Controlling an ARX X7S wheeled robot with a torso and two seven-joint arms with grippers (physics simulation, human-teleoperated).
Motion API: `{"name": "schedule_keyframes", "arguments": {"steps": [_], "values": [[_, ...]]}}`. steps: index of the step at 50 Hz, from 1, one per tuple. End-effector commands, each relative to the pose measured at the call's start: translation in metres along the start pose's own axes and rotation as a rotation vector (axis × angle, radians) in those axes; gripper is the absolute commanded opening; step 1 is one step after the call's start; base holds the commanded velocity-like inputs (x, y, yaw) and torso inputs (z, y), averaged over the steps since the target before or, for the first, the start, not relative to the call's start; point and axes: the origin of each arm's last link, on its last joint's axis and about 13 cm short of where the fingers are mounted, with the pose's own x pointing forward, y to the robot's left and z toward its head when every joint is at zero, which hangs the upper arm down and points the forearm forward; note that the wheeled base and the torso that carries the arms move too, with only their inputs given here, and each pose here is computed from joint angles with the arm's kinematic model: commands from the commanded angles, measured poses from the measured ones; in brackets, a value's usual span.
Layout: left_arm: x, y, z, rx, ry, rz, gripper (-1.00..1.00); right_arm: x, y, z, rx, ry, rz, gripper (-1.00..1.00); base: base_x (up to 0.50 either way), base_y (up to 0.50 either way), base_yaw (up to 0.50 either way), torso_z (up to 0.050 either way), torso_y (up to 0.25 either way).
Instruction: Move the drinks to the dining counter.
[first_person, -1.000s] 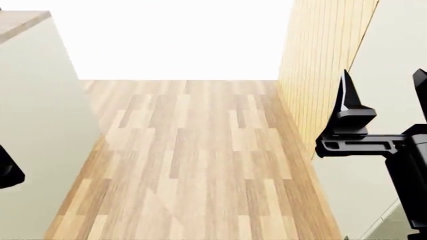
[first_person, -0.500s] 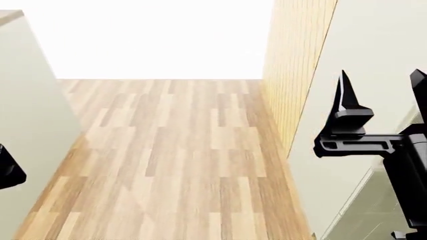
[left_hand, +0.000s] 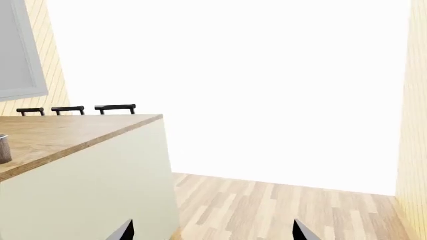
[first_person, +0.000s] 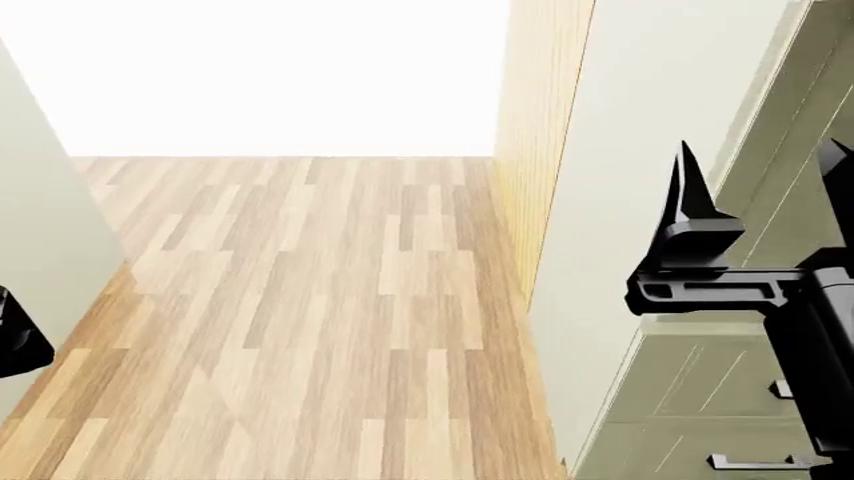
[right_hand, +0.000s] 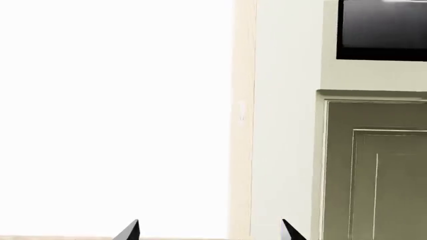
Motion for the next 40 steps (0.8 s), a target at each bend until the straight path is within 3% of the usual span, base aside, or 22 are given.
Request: {"name": "schedule_keyframes", "arguments": {"steps": [1,40], "values": [[0.0006,0.0002,-0.0018,0.001,0.005,0.002,1.00,0.0003,0.0005,-0.0004,-0.002,0.002,0.002,1.00,-0.06,-0.50,0.00,0.000,0.000],[0.0036,-0.0022,-0.0041,-0.002,0.008,-0.011,1.00,0.0028,0.0020,0.0007,0.000,0.007,0.007,1.00,-0.05,-0.50,0.00,0.000,0.000]]}}
